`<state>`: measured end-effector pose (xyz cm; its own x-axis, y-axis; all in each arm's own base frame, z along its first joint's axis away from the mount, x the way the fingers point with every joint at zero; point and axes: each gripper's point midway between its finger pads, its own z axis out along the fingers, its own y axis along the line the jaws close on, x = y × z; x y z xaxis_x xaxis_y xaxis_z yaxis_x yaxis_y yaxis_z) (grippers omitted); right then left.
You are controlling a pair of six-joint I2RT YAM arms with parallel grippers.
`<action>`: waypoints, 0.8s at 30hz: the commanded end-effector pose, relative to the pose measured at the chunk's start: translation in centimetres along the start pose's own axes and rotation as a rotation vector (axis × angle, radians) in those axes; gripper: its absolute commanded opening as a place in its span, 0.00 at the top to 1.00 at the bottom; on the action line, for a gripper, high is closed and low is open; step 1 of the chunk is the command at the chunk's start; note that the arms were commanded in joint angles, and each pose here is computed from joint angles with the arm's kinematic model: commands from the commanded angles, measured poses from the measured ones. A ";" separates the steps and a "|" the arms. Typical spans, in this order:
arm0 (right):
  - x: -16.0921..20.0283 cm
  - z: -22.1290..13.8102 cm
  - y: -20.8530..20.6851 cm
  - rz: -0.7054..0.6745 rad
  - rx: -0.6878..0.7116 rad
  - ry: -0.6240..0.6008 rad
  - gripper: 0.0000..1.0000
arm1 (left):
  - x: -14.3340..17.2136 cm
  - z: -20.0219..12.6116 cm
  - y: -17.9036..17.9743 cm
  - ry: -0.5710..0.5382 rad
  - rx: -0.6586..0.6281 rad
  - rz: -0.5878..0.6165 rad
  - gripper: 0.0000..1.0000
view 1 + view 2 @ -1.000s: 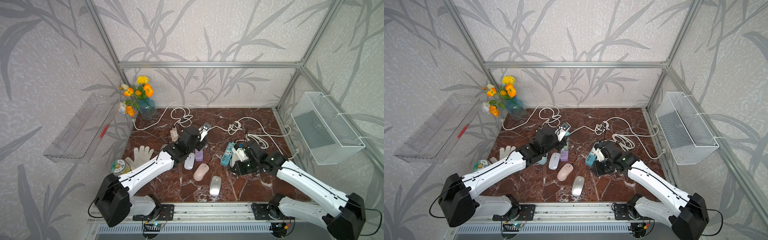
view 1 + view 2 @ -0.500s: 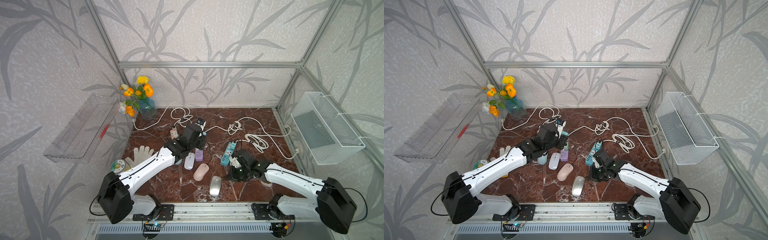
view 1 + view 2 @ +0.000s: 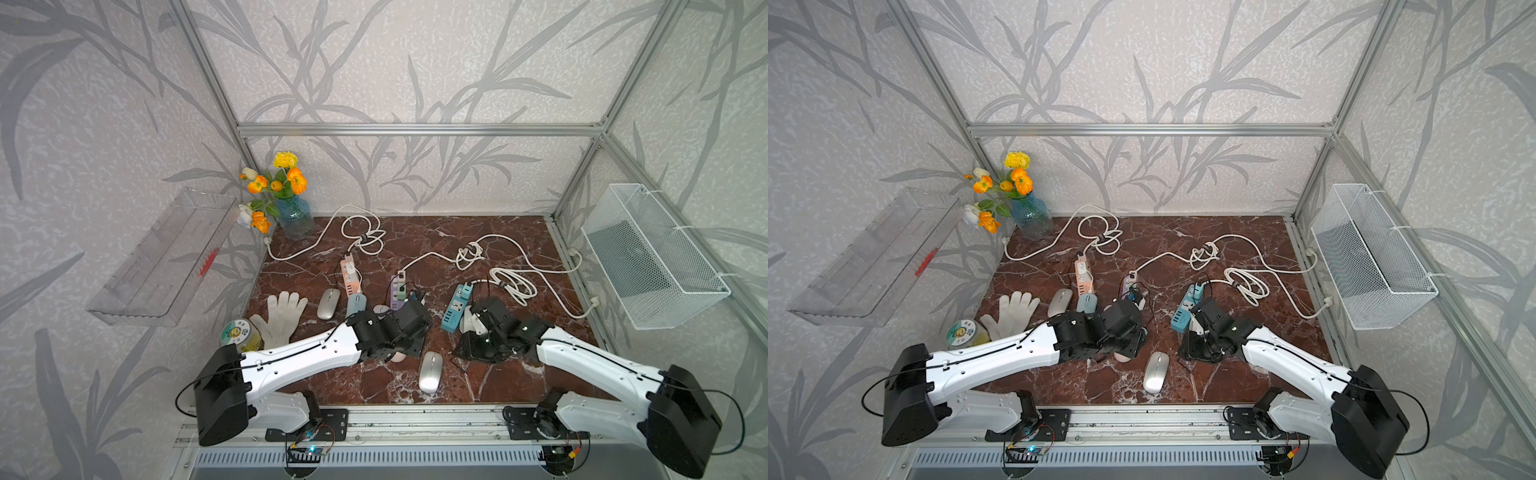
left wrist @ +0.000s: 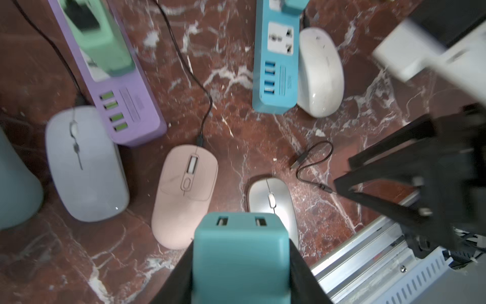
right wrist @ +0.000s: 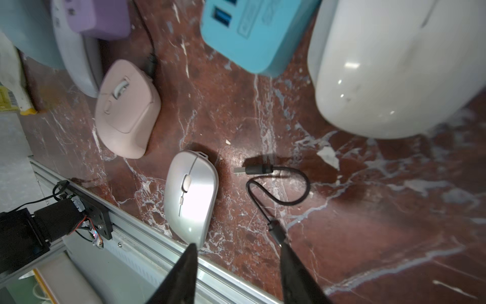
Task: Unplug the wireless mouse
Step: Place the power cord at the center of the board, then place the plug at the center of the board.
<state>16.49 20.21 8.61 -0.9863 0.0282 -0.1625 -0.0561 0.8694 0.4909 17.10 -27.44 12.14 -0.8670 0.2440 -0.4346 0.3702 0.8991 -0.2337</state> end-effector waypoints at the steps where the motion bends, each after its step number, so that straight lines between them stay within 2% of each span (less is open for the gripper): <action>1: -1.6 -3.3 -0.8 -0.098 0.078 -0.135 0.44 | 4.2 1.9 0.5 0.137 -0.028 -0.109 1.00; 4: -2.6 -5.6 -0.9 -0.127 0.074 -0.252 0.43 | 6.0 3.5 0.6 0.180 -0.052 -0.122 1.00; 9: -3.2 -8.0 -0.6 -0.161 0.060 -0.332 0.43 | 7.2 5.1 0.6 0.232 -0.076 -0.128 1.00; 14: -3.2 -8.5 -0.7 -0.158 0.060 -0.348 0.43 | 8.4 5.8 1.9 0.263 -0.137 -0.139 0.99; 18: -3.2 -8.3 -0.6 -0.148 0.047 -0.347 0.43 | 8.7 6.4 2.7 0.259 -0.165 -0.131 0.93; 24: -3.3 -8.3 -0.6 -0.143 0.053 -0.348 0.44 | 8.3 7.5 1.2 0.281 -0.128 -0.083 0.82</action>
<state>18.26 15.79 15.33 -0.8658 0.0564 -0.4972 -0.1766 0.8952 0.4091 12.68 -26.21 1.85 -0.9645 0.2146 -0.1536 0.2353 0.9629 -0.1318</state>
